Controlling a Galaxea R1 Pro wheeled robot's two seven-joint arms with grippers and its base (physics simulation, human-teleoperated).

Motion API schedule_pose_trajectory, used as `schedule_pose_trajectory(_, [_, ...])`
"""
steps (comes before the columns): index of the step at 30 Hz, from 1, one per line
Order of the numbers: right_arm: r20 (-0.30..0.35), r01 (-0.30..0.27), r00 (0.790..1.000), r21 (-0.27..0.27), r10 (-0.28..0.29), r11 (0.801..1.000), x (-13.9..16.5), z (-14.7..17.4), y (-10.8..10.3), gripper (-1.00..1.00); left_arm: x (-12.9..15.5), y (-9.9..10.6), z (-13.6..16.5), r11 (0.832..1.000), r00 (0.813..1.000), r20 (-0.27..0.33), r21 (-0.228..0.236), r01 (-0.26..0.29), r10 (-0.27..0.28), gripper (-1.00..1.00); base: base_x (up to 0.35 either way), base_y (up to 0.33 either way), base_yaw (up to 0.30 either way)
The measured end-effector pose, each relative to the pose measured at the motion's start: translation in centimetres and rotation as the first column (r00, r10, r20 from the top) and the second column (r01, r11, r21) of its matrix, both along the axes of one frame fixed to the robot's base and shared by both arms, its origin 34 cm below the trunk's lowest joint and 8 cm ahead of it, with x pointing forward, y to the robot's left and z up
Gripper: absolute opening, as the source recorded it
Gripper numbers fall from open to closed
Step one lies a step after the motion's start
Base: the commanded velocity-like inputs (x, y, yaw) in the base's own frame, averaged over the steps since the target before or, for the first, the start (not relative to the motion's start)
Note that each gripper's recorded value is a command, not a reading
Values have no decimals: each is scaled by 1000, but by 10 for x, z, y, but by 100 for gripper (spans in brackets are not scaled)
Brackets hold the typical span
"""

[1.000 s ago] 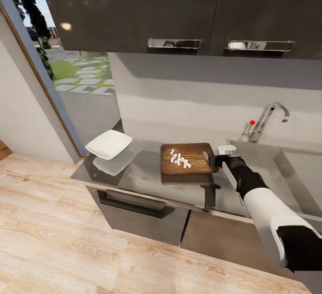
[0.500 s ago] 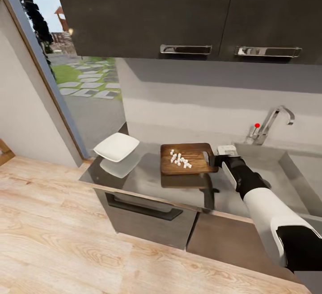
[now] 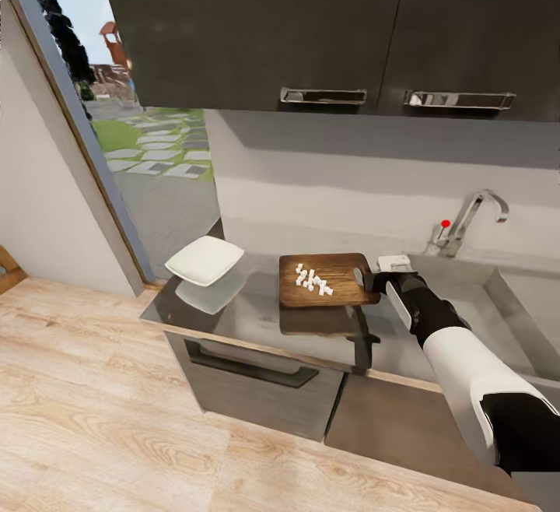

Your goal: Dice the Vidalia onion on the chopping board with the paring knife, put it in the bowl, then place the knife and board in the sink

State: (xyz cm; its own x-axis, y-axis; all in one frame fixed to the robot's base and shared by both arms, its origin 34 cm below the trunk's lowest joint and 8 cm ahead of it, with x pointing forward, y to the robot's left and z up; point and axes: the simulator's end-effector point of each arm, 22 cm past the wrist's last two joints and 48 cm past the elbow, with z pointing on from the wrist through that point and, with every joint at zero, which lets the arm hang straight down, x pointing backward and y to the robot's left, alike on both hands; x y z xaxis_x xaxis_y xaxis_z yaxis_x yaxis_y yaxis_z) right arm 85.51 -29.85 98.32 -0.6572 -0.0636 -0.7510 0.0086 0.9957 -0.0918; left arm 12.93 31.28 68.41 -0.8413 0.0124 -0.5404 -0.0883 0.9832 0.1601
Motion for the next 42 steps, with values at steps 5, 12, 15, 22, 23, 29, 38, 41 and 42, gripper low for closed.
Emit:
schedule_pose_trajectory(5, [8,1,1000,1,-1,1000,0,6,0,-100,2,0,0,1000,1000,8,0,0,0,100,0,0,0])
schedule_pose_trajectory(12, [19,1,1000,2,-1,1000,0,14,0,-100,6,0,0,1000,1000,19,0,0,0,100,0,3,0])
schedule_pose_trajectory(15, [24,1,1000,1,-1,1000,0,18,0,-100,7,0,1,1000,1000,24,0,0,0,100,0,112,0])
schedule_pose_trajectory(22, [34,0,999,1,0,1000,0,26,0,-100,10,0,1,1000,1000,31,1,0,0,100,0,238,0])
schedule_pose_trajectory(23, [36,0,999,1,0,1000,0,27,0,-100,10,0,1,1000,999,32,1,0,0,100,0,264,0])
schedule_pose_trajectory(29, [45,1,999,1,-1,1000,0,34,0,-100,13,1,1,1000,999,41,2,0,0,100,0,231,0])
schedule_pose_trajectory(38, [60,1,998,2,-1,1000,0,45,0,-100,17,1,1,1000,998,55,2,1,-1,100,0,25,0])
schedule_pose_trajectory(41, [64,1,998,2,-1,1000,0,48,0,-100,19,1,2,1000,998,60,2,1,-1,100,2,1,0])
schedule_pose_trajectory(42, [66,1,998,2,-1,1000,0,49,0,-100,19,1,2,1000,998,62,2,0,0,100,19,6,0])
